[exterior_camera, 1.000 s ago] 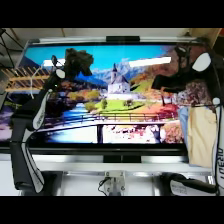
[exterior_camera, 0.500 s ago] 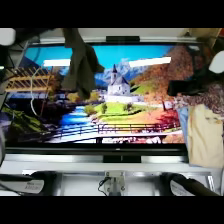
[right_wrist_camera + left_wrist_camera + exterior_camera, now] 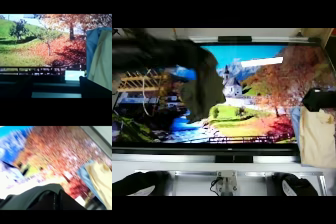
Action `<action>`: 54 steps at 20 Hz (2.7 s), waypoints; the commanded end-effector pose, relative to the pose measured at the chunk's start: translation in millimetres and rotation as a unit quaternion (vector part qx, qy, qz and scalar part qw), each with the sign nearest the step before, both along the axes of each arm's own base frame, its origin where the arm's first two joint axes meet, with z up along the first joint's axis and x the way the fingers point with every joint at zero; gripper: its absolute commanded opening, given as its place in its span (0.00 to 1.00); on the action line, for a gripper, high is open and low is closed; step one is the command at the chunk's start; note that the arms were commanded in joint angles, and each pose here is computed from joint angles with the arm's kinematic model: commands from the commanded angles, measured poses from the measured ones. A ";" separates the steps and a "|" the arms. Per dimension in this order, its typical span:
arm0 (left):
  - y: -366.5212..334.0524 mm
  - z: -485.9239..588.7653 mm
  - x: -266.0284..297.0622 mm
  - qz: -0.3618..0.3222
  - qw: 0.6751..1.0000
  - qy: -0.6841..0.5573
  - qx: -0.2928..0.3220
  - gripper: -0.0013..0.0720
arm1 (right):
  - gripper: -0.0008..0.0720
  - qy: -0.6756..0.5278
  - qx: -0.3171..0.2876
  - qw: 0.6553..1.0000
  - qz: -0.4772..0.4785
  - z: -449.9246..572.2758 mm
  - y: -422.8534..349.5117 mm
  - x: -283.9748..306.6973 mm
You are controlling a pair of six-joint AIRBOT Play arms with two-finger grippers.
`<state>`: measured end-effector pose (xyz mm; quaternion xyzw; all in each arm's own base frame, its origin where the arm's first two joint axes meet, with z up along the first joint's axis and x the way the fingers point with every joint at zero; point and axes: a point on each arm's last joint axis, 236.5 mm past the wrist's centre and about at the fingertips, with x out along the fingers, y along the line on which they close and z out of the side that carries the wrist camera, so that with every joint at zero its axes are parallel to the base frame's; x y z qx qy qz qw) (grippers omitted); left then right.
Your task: Fold the shirts.
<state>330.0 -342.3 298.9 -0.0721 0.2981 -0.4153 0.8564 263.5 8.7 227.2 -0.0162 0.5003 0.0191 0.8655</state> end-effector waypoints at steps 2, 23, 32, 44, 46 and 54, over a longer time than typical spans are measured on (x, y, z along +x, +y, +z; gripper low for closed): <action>-134.5 -126.1 -74.3 -0.078 0.991 0.106 -0.017 0.06 | 0.95 0.006 -0.006 1.000 -0.009 -0.4 -4.7 -6.5; 174.6 -368.9 -43.9 0.192 0.869 0.431 0.152 0.93 | 0.95 0.360 0.200 0.911 -0.001 -259.6 36.0 1.0; 151.8 -391.6 7.1 0.257 0.878 0.397 0.074 0.65 | 0.95 0.314 0.173 0.933 -0.013 -271.6 22.9 22.3; 153.3 -365.8 3.9 0.225 0.894 0.378 0.080 0.06 | 0.95 0.357 0.208 0.910 0.017 -322.3 43.4 17.4; 152.4 -357.1 5.1 0.224 0.899 0.369 0.075 0.06 | 0.95 0.376 0.200 0.903 0.053 -332.8 57.5 4.3; 158.8 -263.7 31.1 0.215 0.943 0.246 0.064 0.06 | 0.11 0.309 0.192 0.926 0.100 -307.3 104.2 32.8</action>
